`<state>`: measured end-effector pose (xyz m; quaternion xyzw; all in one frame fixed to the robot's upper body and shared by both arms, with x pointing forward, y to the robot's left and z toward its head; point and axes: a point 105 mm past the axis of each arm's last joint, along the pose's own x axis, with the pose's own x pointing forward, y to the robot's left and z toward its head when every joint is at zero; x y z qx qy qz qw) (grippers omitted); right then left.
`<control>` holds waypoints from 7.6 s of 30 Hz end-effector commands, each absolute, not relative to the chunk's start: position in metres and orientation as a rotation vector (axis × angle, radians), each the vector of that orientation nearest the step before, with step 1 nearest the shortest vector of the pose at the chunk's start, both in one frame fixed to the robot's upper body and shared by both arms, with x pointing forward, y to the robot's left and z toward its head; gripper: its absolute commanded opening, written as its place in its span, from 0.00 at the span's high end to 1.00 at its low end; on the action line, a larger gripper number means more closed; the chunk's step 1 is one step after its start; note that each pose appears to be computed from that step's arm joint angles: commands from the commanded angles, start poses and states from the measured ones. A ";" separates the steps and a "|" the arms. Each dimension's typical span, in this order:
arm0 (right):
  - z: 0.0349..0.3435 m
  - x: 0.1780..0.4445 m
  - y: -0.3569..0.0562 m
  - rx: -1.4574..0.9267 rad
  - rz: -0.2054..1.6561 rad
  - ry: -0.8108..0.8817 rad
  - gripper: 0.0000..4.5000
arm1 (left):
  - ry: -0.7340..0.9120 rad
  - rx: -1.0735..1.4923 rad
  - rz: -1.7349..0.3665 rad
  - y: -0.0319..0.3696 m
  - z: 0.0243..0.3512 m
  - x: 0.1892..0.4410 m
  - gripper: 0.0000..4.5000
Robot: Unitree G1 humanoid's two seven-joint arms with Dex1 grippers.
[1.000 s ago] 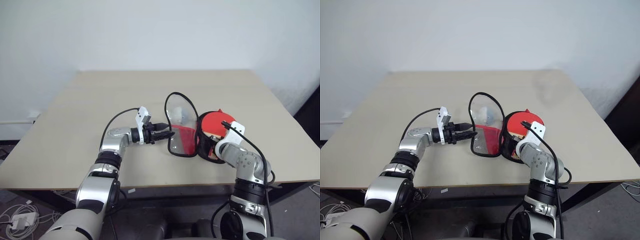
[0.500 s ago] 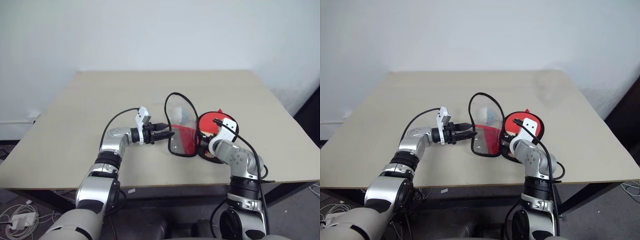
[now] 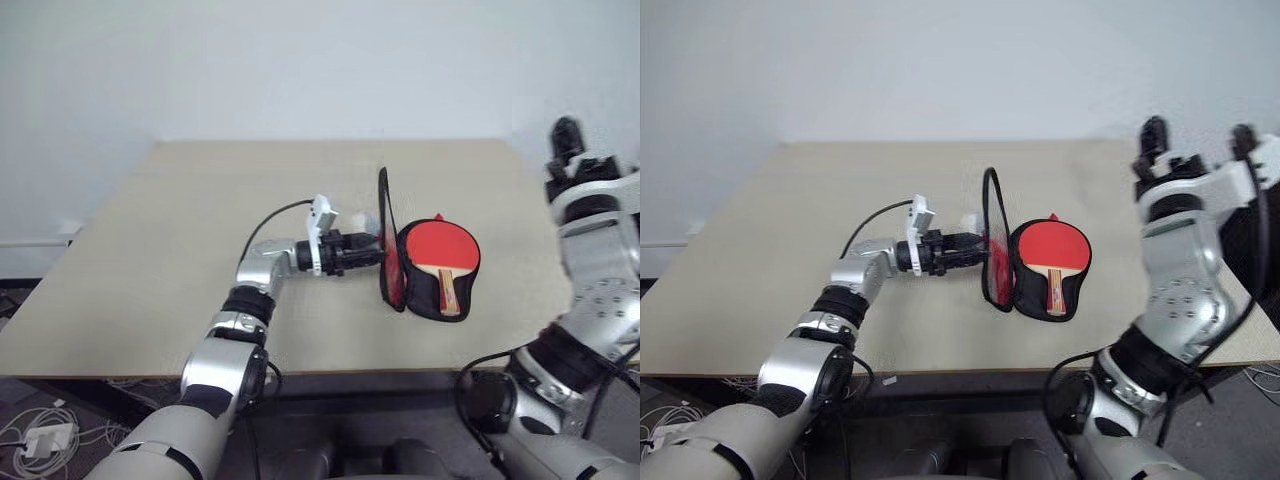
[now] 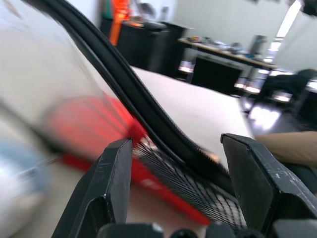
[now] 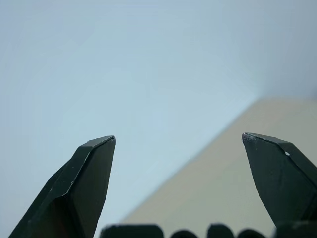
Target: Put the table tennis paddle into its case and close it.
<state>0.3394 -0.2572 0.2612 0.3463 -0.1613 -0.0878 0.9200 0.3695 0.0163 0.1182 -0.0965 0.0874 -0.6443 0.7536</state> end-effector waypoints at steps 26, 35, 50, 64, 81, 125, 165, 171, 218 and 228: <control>0.106 0.328 -0.236 0.071 -0.048 0.372 0.01 | 0.477 -0.140 -1.083 -0.014 0.099 0.396 0.34; 0.097 0.327 -0.235 0.065 -0.081 0.394 0.00 | 0.684 -0.269 -1.023 -0.049 0.083 0.382 0.20; 0.085 0.316 -0.243 0.097 -0.148 0.414 0.00 | 0.956 -0.480 -0.895 -0.058 0.068 0.364 0.01; 0.087 0.314 -0.253 0.112 -0.206 0.401 0.00 | 1.010 -0.556 -0.971 -0.096 0.068 0.339 0.09; 0.089 0.315 -0.258 0.109 -0.244 0.376 0.00 | 0.999 -0.663 -0.922 -0.086 0.080 0.351 1.00; 0.090 0.322 -0.247 0.086 -0.214 0.380 0.00 | 1.516 -0.451 -1.234 0.013 0.090 0.259 0.54; 0.037 0.310 -0.121 0.064 0.264 0.466 0.00 | 0.422 -0.013 -0.954 -0.009 0.132 0.426 0.00; 0.030 0.308 -0.124 0.062 0.251 0.490 0.00 | 0.330 0.167 -0.839 0.000 0.144 0.442 0.00; -0.017 0.282 -0.135 0.006 0.190 0.785 0.00 | 0.501 -0.037 -0.938 -0.058 0.114 0.409 0.97; -0.015 0.277 -0.130 0.029 0.173 0.777 0.00 | 0.379 -0.063 -0.868 -0.098 0.145 0.408 0.97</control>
